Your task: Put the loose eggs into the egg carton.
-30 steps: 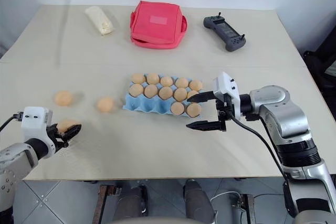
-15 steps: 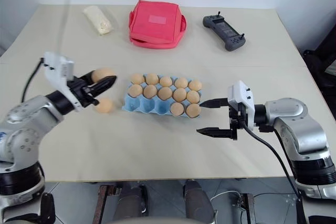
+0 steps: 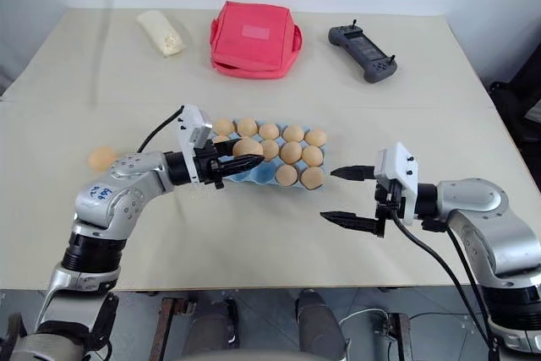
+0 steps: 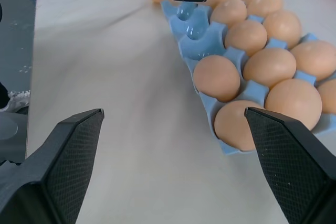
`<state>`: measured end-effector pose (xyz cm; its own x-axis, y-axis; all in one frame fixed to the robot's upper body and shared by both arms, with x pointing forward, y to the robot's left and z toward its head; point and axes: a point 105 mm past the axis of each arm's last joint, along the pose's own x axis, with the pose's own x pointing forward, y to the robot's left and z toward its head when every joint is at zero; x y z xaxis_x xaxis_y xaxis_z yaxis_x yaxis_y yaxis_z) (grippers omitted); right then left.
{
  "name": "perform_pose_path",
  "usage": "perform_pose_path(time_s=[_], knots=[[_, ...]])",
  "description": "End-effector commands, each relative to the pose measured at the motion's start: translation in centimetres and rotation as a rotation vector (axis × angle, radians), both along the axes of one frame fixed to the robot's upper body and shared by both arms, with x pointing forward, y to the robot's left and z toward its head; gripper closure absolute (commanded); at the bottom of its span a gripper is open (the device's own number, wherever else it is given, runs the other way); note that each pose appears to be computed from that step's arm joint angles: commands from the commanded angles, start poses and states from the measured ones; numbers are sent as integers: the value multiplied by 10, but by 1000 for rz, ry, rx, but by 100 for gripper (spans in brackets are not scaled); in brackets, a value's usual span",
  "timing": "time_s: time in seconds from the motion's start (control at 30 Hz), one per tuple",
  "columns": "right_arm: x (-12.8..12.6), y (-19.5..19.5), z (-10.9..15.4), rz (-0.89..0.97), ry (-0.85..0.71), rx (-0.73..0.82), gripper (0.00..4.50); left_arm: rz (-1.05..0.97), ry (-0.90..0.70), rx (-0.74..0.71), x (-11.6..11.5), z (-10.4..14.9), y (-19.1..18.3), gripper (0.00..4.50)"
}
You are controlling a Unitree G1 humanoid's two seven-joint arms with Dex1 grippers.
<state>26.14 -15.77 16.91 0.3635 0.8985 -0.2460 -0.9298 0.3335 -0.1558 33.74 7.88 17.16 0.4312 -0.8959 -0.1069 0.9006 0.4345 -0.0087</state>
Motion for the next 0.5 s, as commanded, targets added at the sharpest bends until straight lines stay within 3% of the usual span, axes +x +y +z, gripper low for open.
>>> perform_pose_path(time_s=[0.03, 0.17, 0.43, 0.5], knots=[[-6, -1, 11, -10, -49, 5, 0, -62, -43, 5, 1, 6, -10, 258], [-6, -1, 11, -28, -53, 7, 0, -79, -29, 12, 0, 4, -11, 258], [-7, 2, 8, -28, -49, 8, 0, -82, -3, 9, 0, -1, -9, 6], [-7, 3, 8, -22, -50, 8, 0, -64, -10, 6, 2, 0, -7, 2]])
